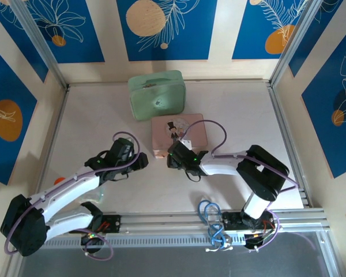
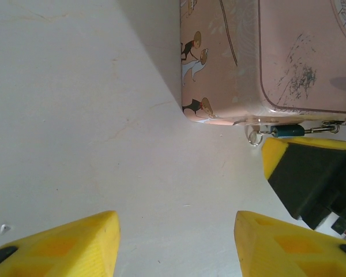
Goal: Unlock the padlock with the key
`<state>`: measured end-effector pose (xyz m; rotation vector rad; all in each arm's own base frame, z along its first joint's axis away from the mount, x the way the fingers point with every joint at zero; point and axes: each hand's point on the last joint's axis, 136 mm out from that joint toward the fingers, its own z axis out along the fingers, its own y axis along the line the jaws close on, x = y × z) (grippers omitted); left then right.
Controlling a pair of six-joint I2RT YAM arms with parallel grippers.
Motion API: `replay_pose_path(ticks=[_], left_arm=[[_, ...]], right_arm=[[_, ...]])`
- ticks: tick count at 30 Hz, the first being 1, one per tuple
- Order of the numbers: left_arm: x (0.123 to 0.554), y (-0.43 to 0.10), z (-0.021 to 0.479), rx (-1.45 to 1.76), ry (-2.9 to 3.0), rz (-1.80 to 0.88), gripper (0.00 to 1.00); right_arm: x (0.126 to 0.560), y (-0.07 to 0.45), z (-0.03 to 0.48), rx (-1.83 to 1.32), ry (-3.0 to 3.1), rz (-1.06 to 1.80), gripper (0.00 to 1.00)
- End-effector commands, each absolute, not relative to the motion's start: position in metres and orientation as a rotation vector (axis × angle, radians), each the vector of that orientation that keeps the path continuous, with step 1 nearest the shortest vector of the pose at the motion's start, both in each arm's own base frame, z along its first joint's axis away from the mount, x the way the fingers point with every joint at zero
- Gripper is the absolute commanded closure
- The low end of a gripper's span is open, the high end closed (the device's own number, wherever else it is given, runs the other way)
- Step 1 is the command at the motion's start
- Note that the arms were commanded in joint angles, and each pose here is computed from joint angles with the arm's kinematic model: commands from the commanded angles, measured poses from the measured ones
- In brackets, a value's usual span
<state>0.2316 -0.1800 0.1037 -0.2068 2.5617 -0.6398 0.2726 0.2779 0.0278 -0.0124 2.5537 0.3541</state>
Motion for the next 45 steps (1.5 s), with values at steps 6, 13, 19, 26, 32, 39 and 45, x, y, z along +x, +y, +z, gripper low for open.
replay_pose_path(ticks=[6,13,19,26,32,39,45], left_arm=[[0.226,-0.176,0.103,-0.221,2.559,-0.641,0.45],[0.227,-0.176,0.103,-0.224,2.559,-0.636,0.45],[0.227,-0.175,0.102,-0.23,2.562,-0.628,0.45],[0.227,-0.174,0.101,-0.231,2.568,-0.615,0.46],[0.226,-0.172,0.098,-0.232,2.573,-0.599,0.46],[0.225,-0.169,0.098,-0.233,2.576,-0.583,0.46],[0.229,-0.178,0.107,-0.222,2.549,-0.648,0.46]], right_arm=[[0.285,0.278,0.026,-0.038,2.541,0.216,0.48],[0.288,0.273,0.024,-0.02,2.539,0.19,0.56],[0.289,0.272,0.026,-0.026,2.528,0.189,0.61],[0.288,0.267,0.031,0.0,2.519,0.178,0.73],[0.281,0.253,0.041,0.121,2.498,0.232,0.77],[0.277,0.246,0.055,0.284,2.473,0.393,0.85],[0.268,0.269,0.057,0.212,2.537,0.459,0.91]])
